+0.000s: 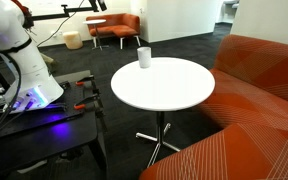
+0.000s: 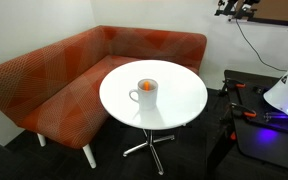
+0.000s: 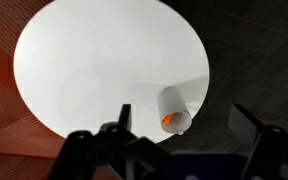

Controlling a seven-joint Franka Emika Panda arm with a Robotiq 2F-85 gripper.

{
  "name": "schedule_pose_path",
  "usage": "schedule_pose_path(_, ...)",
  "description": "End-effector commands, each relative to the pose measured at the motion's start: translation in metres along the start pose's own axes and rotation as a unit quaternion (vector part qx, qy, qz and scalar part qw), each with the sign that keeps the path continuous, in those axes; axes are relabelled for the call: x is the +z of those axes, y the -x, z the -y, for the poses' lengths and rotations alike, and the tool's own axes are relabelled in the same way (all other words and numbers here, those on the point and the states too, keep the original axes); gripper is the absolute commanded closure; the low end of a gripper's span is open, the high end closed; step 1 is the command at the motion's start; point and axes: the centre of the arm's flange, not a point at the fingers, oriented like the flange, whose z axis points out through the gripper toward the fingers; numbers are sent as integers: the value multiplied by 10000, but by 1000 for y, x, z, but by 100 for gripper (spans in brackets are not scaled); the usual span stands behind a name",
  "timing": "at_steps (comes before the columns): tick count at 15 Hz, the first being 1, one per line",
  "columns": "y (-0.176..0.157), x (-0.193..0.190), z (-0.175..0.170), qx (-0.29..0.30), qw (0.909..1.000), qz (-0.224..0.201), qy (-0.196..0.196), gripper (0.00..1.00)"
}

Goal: Remove the orange object from the white mug and put it on the table

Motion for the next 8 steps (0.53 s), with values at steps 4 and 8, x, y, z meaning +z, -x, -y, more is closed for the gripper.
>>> schedule_pose_path(4,0,0,0,0,10000,0,0,0)
schedule_pose_path(8,-8,-6,7,-16,9998,-207,66,0)
